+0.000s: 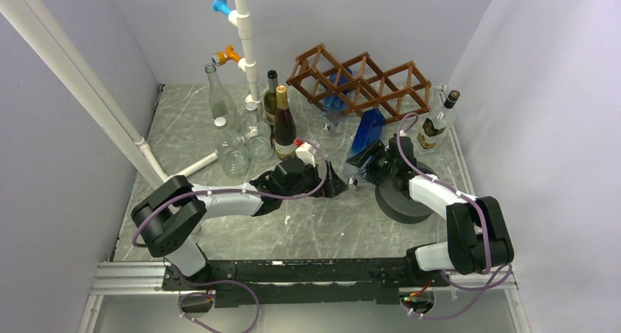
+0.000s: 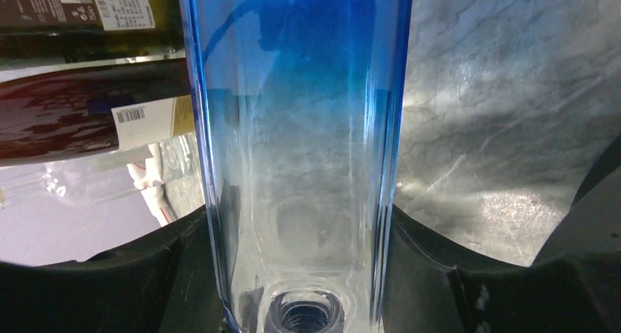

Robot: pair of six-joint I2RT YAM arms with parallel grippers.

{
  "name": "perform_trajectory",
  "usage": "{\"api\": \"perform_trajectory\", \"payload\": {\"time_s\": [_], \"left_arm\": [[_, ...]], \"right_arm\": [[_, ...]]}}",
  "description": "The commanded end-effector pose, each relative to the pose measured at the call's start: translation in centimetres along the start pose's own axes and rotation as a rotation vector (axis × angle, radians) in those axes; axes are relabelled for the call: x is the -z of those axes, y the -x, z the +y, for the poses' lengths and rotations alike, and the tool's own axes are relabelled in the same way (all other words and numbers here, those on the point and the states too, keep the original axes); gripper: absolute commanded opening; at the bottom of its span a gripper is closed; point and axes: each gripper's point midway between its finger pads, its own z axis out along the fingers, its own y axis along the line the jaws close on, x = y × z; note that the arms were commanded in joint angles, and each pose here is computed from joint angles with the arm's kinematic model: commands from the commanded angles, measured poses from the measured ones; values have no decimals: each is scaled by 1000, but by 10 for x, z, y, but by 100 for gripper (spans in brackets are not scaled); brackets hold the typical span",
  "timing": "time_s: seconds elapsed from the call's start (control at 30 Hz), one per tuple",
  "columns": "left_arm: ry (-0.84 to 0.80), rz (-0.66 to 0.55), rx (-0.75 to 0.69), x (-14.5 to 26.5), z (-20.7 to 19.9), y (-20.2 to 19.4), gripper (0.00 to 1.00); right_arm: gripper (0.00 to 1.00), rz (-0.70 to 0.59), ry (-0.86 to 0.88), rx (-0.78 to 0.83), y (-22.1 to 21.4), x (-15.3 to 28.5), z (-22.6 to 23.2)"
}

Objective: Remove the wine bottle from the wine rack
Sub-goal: Place the wine bottle at the center of the board.

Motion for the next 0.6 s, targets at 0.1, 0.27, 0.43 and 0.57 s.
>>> {"api": "perform_trajectory", "payload": {"time_s": [0.1,0.27,0.43,0.57], "left_arm": [[-119,-18,-121,-2,-17,2,100],[-113,4,-130,-4,-9,-8,100],[-84,41,-118,-3,3,-20,99],[-56,49,-102,-1,8,-23,99]], "right_arm": [[10,45,222,89,-14,12,58],[10,60,237,103,-22,10,58],[11,71,257,113,-29,9,63],[11,74,242,84,-32,5,57]]}}
